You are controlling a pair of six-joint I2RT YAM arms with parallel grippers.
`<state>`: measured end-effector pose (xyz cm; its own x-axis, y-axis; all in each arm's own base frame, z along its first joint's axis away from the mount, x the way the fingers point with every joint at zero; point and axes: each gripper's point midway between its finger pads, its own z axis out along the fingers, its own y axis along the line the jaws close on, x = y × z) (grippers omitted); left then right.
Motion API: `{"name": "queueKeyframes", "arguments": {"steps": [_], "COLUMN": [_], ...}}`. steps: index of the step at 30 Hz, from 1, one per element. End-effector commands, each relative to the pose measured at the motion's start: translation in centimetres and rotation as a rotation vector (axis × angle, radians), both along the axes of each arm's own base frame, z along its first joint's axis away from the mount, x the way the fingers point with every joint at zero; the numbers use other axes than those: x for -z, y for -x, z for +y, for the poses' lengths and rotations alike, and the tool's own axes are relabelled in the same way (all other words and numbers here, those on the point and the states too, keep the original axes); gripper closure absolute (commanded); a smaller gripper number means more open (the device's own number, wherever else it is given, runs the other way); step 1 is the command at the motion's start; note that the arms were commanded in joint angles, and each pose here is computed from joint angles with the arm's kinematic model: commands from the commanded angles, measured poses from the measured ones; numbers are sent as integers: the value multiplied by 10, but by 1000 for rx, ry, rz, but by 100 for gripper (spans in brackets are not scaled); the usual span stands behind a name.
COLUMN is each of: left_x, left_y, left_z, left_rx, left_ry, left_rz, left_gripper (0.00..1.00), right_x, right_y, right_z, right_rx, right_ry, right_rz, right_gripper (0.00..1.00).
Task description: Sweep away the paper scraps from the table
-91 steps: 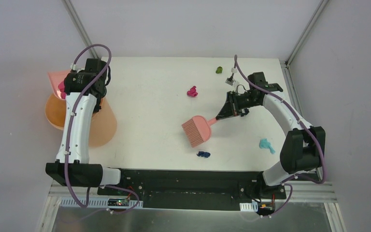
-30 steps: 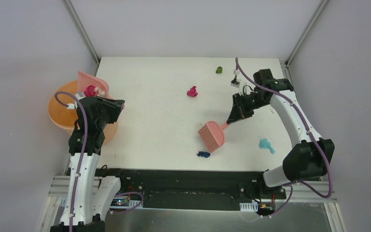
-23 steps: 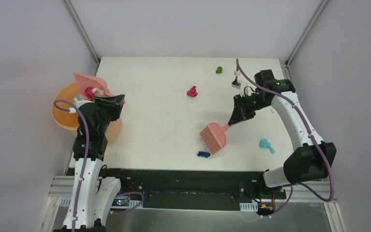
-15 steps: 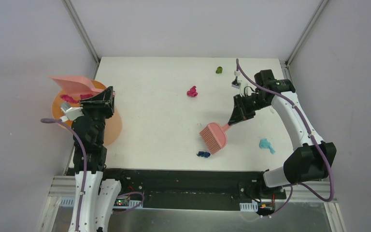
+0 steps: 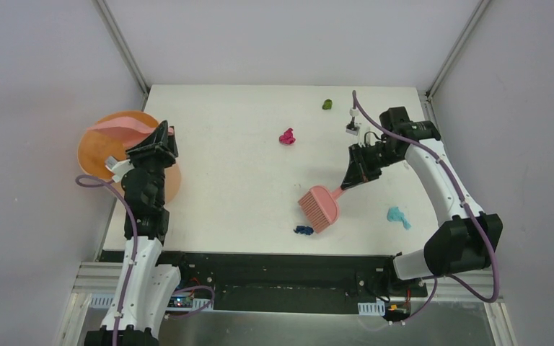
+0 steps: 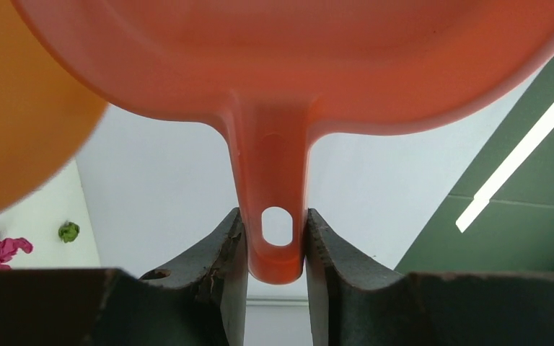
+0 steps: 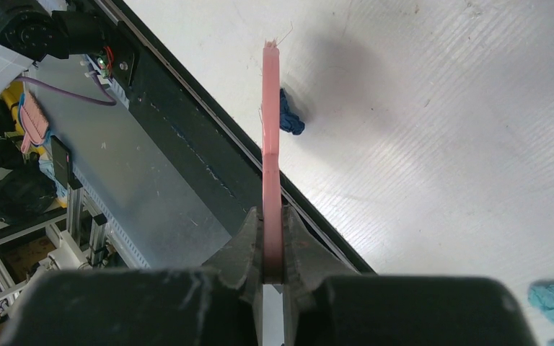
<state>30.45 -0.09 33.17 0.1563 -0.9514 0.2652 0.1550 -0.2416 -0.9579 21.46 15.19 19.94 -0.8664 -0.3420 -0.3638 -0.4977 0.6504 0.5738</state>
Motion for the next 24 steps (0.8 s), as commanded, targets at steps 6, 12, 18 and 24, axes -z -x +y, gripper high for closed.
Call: {"name": "queueKeyframes", "arguments": {"steps": [6,12,18,24], "left_x": [-121,-69,4,29], "left_y": [37,4,-3,24], "left_z": [-22,-43,-77,-91], "left_rx": [1,253,611,746], "left_ry": [-641,-1026,-1220,-1456], "left_rz": [-72,199,268,284], "left_gripper": [100,100,100,100], "right_x": [-12,-14,-22,-29], "right_y": [3,-4,-12,-14], "right_z": [1,2,1,-3], "right_rx": [6,23,38,60], "right_ry": [-37,-54,-82,-101], "right_rz": [-74,-90,-97,-115], "right_gripper": [100,100,100,100]}}
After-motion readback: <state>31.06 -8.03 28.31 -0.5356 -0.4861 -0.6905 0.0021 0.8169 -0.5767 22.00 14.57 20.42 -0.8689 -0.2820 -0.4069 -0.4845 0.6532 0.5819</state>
